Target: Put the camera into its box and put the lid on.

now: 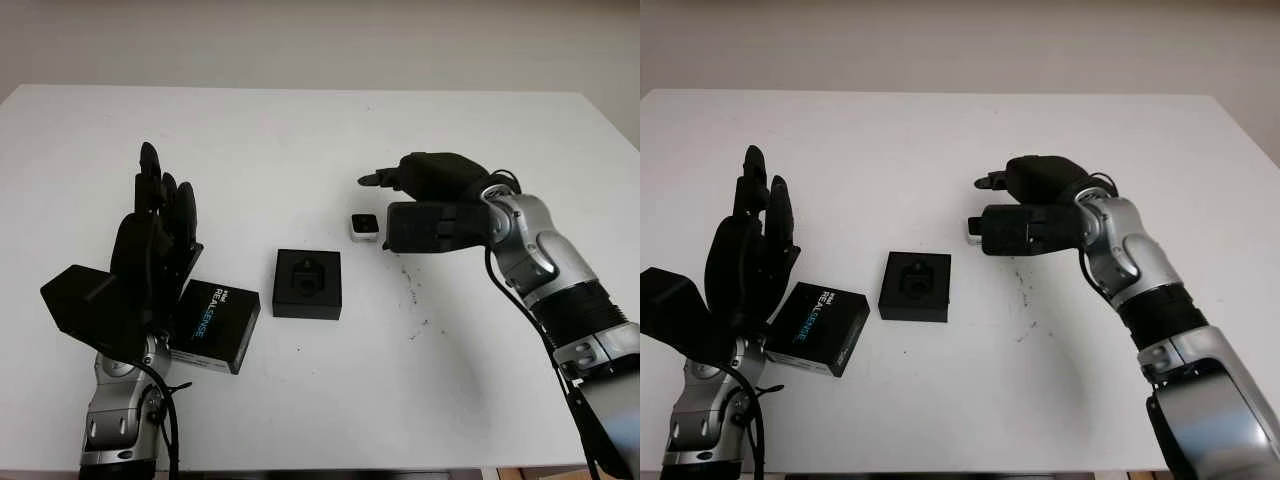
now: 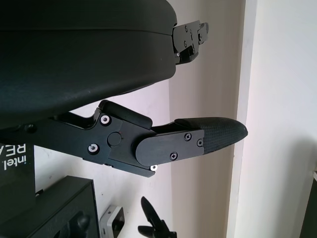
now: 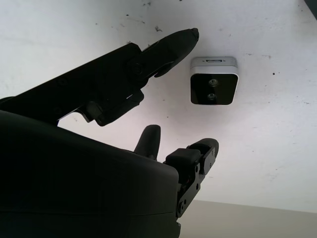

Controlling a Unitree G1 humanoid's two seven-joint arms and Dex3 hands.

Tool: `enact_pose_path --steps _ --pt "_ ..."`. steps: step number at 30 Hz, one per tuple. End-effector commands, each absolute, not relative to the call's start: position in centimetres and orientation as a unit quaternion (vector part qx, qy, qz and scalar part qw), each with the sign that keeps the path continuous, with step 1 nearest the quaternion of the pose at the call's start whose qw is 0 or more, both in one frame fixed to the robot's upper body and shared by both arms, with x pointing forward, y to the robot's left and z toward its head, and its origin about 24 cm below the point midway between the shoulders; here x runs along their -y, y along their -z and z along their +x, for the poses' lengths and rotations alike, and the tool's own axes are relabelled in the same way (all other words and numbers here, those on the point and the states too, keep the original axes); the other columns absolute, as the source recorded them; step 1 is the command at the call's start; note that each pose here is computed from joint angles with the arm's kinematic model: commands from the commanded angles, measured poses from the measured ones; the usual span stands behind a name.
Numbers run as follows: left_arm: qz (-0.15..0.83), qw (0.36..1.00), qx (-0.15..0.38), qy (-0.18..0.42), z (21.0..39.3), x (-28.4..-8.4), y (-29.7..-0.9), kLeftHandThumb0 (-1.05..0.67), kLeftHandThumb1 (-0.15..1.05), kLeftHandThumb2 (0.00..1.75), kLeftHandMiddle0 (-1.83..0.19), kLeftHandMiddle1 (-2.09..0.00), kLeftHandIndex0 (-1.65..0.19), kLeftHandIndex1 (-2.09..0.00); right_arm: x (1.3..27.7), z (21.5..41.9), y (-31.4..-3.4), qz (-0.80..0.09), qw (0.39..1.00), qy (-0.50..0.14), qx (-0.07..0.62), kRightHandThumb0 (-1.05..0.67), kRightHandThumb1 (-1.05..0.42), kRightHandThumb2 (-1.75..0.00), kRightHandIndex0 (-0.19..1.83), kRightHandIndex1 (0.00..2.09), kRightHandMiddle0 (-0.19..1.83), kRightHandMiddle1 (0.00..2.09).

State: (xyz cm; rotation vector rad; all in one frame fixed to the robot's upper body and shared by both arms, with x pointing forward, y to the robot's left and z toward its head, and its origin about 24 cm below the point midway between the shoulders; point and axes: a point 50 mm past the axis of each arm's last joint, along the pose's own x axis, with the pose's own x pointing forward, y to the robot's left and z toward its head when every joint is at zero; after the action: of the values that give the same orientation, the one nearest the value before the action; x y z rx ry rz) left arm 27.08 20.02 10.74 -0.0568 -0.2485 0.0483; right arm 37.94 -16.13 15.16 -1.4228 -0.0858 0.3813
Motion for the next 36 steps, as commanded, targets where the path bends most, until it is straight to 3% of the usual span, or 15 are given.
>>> enact_pose_path --steps 1,3,5,10,15,16,18,22,31,36 --pt "-0.022 0.990 0.141 -0.019 27.4 -19.9 -11.6 -0.75 1.05 0.55 0.19 0.00 0.19 0.00 15.6 38.3 -15.7 -0.643 0.745 -0.170 0.051 -0.52 -0.77 -0.05 -0.11 1.65 0.49 0.09" --pt "-0.023 0.989 0.142 -0.017 27.4 -19.9 -11.6 -0.74 1.05 0.56 0.19 0.00 0.19 0.00 15.6 38.4 -15.3 -0.635 0.753 -0.164 0.054 -0.52 -0.77 -0.05 -0.08 1.45 0.51 0.09" --pt "-0.023 0.989 0.144 -0.016 27.4 -19.9 -11.6 -0.74 1.05 0.57 0.19 0.00 0.19 0.00 15.5 38.4 -15.0 -0.629 0.759 -0.157 0.058 -0.53 -0.76 -0.05 -0.07 1.46 0.53 0.10" --pt "-0.020 0.990 0.142 -0.013 27.4 -19.8 -11.6 -0.74 1.05 0.58 0.19 0.00 0.19 0.00 15.5 38.3 -14.4 -0.629 0.760 -0.142 0.076 -0.56 -0.77 -0.05 0.04 1.14 0.58 0.13" --pt "-0.020 0.990 0.140 -0.016 27.4 -19.7 -11.6 -0.74 1.05 0.59 0.19 0.00 0.19 0.00 15.5 38.3 -13.9 -0.622 0.765 -0.131 0.101 -0.58 -0.78 -0.06 0.11 0.98 0.60 0.19" --pt "-0.020 0.990 0.140 -0.016 27.4 -19.7 -11.6 -0.74 1.05 0.58 0.19 0.00 0.19 0.00 15.5 38.3 -13.8 -0.621 0.766 -0.129 0.102 -0.58 -0.78 -0.06 0.12 0.93 0.57 0.25" --pt "-0.017 0.990 0.140 -0.016 27.3 -19.8 -11.7 -0.74 1.05 0.58 0.19 0.00 0.19 0.00 15.6 38.4 -13.5 -0.622 0.766 -0.125 0.105 -0.58 -0.79 -0.05 0.19 0.75 0.40 0.59" --pt "-0.016 0.989 0.143 -0.017 27.3 -19.8 -11.7 -0.74 1.05 0.58 0.19 0.00 0.19 0.00 15.7 38.4 -13.1 -0.623 0.765 -0.122 0.108 -0.58 -0.80 -0.05 0.25 0.64 0.32 0.77" --pt "-0.019 0.989 0.146 -0.016 27.4 -19.8 -11.8 -0.74 1.05 0.59 0.19 0.00 0.19 0.00 16.0 38.4 -12.5 -0.638 0.754 -0.126 0.091 -0.58 -0.81 -0.06 0.27 0.56 0.30 0.78" --pt "-0.022 0.989 0.147 -0.017 27.4 -19.8 -11.7 -0.74 1.05 0.58 0.19 0.00 0.19 0.00 16.0 38.3 -12.2 -0.643 0.750 -0.134 0.080 -0.57 -0.81 -0.05 0.33 0.40 0.35 0.59"
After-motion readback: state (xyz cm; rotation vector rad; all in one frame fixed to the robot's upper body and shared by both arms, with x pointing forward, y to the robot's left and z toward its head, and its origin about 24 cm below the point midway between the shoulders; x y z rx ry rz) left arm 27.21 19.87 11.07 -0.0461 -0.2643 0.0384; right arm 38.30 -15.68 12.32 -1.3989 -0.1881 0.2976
